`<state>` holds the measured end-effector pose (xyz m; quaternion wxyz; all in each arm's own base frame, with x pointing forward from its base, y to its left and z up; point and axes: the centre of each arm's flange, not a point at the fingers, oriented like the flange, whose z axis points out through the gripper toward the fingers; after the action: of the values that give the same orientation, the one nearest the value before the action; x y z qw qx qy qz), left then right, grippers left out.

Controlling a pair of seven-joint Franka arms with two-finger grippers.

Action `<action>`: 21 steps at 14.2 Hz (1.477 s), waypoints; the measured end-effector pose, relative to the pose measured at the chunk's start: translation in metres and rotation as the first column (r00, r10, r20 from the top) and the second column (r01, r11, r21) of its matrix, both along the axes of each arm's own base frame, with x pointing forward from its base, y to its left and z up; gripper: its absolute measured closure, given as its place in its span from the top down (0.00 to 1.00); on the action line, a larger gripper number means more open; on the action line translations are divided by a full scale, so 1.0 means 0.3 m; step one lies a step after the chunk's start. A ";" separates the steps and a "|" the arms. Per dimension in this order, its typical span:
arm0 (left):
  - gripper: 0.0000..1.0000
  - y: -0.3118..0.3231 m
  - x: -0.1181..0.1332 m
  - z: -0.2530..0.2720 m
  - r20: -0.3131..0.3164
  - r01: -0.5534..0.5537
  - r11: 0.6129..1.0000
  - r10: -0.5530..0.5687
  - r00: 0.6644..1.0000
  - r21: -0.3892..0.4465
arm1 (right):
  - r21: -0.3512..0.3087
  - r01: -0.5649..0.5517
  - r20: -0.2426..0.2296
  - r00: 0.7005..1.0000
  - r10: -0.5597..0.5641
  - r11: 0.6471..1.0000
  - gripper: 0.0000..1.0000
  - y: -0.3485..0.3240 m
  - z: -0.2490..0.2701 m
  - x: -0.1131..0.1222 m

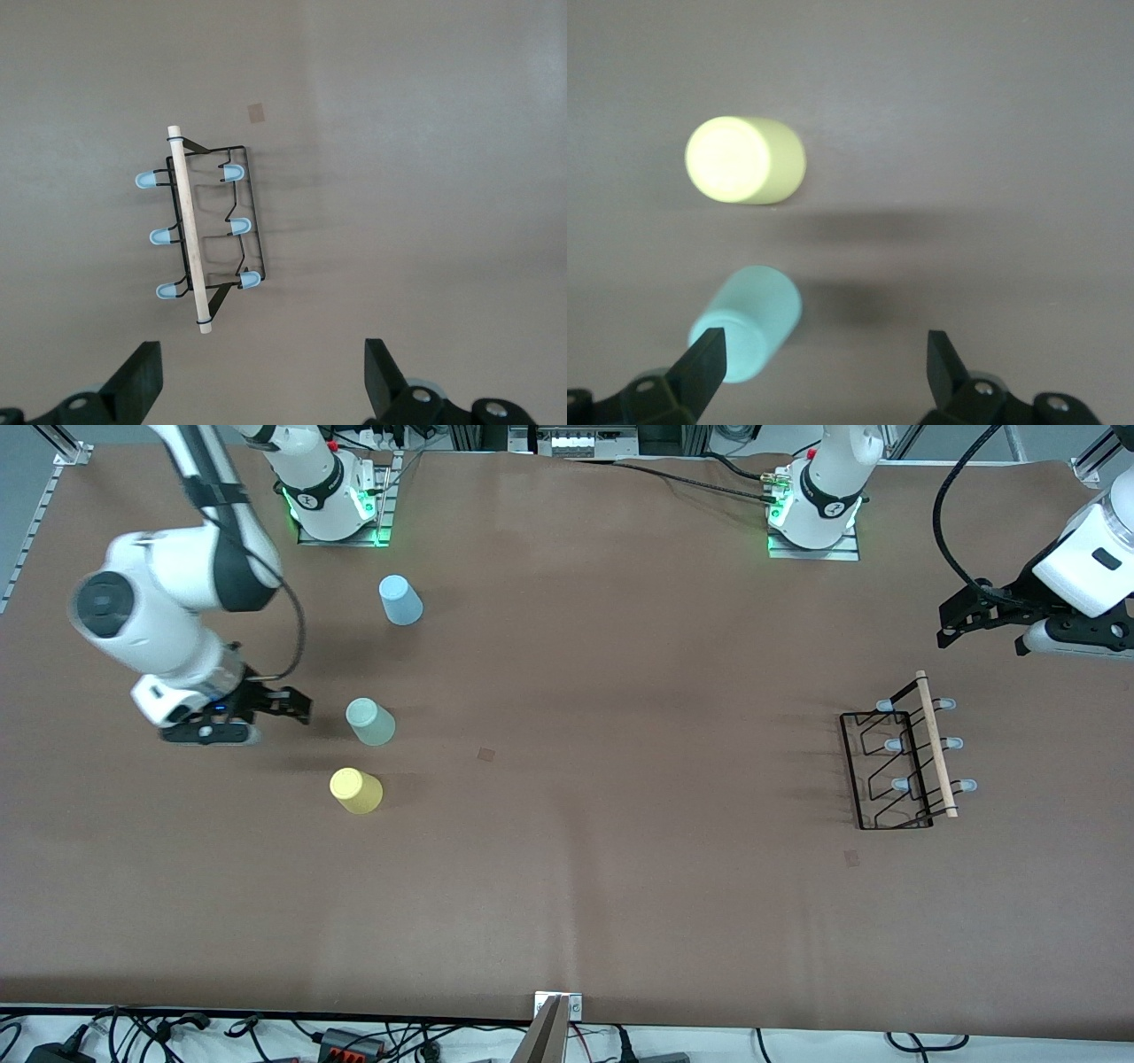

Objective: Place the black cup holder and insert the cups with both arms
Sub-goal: 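Move the right gripper toward the pale teal cup, then lower the right gripper around the pale teal cup and close it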

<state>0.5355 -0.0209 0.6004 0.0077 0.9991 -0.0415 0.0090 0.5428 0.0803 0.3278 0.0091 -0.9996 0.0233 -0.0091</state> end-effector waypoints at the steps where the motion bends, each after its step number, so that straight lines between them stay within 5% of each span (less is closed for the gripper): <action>1: 1.00 0.000 0.000 0.000 0.000 0.000 1.000 0.000 1.000 0.000 | 0.003 0.027 0.008 1.000 -0.027 1.000 1.00 0.047 -0.016 -0.005; 7: 1.00 0.000 0.000 0.000 0.000 0.000 1.000 0.000 1.000 0.000 | 0.002 0.105 -0.008 0.994 -0.105 0.994 1.00 0.164 -0.122 -0.018; 21: 1.00 0.001 0.000 -0.001 -0.001 -0.001 1.000 0.001 1.000 0.000 | 0.011 0.086 0.020 0.996 -0.086 0.996 1.00 0.215 -0.046 -0.030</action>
<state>0.5355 -0.0205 0.6002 0.0077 0.9991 -0.0411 0.0085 0.5339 0.1447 0.3141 0.0141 -0.9975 0.0662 -0.0194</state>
